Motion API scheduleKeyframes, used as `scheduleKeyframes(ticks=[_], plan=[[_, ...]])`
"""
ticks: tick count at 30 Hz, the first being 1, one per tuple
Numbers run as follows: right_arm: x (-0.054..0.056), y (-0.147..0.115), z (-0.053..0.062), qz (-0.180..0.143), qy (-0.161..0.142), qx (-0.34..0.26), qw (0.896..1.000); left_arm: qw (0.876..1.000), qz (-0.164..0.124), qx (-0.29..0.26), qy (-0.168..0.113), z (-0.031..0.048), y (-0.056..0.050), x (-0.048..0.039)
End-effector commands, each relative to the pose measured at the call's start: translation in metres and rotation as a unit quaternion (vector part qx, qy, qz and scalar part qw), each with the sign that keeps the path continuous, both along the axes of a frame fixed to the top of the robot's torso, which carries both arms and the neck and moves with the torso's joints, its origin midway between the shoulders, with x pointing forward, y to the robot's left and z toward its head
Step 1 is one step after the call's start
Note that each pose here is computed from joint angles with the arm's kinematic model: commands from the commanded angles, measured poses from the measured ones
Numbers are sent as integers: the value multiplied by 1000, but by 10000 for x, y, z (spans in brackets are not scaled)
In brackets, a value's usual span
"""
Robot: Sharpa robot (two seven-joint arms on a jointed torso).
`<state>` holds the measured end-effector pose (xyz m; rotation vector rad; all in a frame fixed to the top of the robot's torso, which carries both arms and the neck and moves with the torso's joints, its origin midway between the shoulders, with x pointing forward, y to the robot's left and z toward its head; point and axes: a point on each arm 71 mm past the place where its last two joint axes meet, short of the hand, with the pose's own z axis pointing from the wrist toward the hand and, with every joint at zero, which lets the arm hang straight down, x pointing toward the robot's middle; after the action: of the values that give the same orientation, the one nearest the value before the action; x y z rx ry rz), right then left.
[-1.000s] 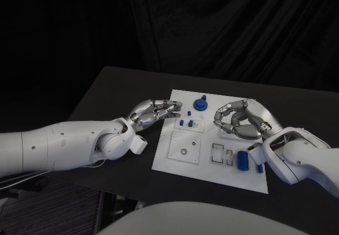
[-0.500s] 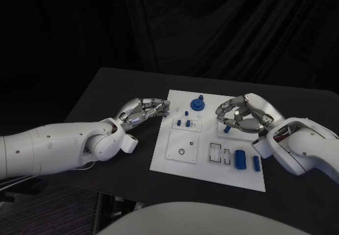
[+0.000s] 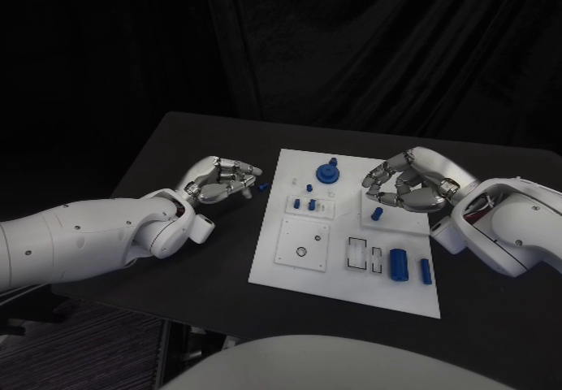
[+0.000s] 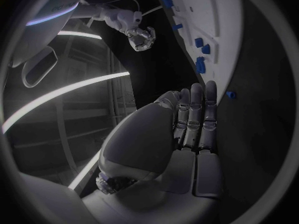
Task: Assemble the parts on the task board
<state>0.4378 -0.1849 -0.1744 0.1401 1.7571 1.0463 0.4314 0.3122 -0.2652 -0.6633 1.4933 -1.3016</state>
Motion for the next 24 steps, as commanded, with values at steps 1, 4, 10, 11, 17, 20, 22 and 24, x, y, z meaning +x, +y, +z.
scheduleKeyframes(ticks=[1,4,10,11,17,20,22,24], plan=[[-13,-20,-67,11,38,-45,998,984,-41,129,-114,82,-18,76],[-16,-40,-75,11,44,-50,998,970,-56,192,-141,93,-18,160],[-22,-87,-98,11,59,-61,996,926,-70,311,-202,172,-54,362],[-23,-95,-101,11,61,-63,996,917,-69,331,-213,193,-53,399],[-24,-115,-104,10,63,-65,996,880,-53,401,-250,282,-48,503],[-22,-122,-104,9,63,-65,996,865,-43,423,-267,341,-68,539],[-19,-127,-105,8,63,-65,996,857,-31,433,-278,393,-86,565],[-14,-129,-106,7,62,-65,996,852,-17,438,-284,438,-101,584]])
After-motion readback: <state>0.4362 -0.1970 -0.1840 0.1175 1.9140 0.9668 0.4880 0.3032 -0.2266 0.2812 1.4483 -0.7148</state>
